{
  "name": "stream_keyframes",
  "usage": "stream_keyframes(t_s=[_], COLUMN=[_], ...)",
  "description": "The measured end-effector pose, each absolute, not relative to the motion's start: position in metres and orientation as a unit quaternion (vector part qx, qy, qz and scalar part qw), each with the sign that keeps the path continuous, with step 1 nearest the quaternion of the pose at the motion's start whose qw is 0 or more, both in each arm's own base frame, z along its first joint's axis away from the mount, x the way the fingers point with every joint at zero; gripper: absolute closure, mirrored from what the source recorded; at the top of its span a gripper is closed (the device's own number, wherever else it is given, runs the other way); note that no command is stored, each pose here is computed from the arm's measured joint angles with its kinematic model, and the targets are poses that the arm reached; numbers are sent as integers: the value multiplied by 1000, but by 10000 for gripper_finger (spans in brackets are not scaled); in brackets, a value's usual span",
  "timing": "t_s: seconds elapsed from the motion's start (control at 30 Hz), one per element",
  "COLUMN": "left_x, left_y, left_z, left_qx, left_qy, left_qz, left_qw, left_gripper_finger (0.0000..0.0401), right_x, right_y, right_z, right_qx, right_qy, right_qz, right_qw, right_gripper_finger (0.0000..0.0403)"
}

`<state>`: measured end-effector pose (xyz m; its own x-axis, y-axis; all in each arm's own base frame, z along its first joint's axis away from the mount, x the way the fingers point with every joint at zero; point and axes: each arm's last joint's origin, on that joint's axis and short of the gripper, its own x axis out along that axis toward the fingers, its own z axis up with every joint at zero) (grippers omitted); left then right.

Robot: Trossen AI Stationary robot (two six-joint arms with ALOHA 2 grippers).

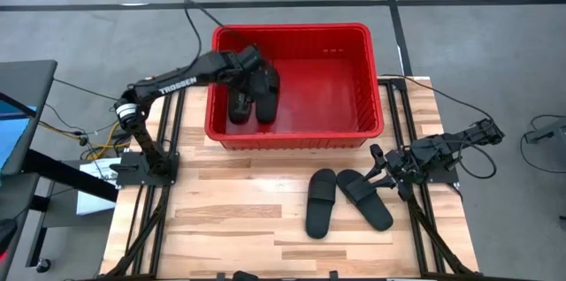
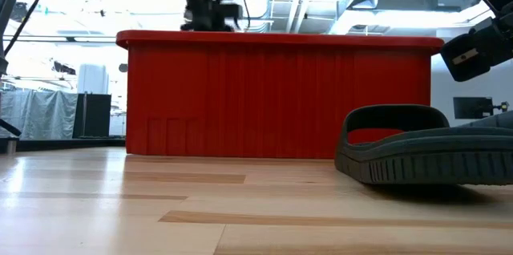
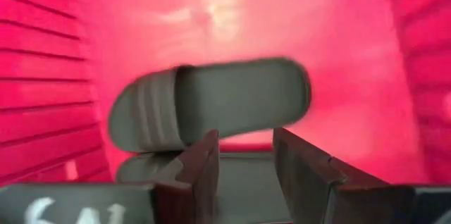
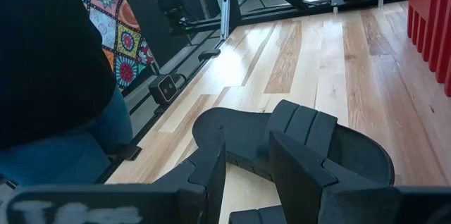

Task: Pick and place slides into bin
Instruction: Put the black slide into the red container

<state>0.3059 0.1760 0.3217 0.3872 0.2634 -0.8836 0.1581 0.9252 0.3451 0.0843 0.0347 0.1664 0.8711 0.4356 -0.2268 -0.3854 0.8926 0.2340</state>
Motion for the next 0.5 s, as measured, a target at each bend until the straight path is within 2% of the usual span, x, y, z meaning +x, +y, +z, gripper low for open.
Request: stream_keyframes(t_s=[0.17,0.3,0.5], left_x=[296,284,256], left_y=[164,150,133], left_z=[372,414,472], left_qx=[24,40,-37], left_qy=[516,457,306], left_qz=[83,66,127], left_qw=[852,886,943], left_gripper_finger=[275,275,275], right_x=[84,84,84], right_y=[35,35,35], right_z=[166,166,166], right_qx=[91,91,91], right_qy=[138,138,138], right_qz=[213,213,213], right_qw=[963,963,963], right_gripper_finger=[301,301,301])
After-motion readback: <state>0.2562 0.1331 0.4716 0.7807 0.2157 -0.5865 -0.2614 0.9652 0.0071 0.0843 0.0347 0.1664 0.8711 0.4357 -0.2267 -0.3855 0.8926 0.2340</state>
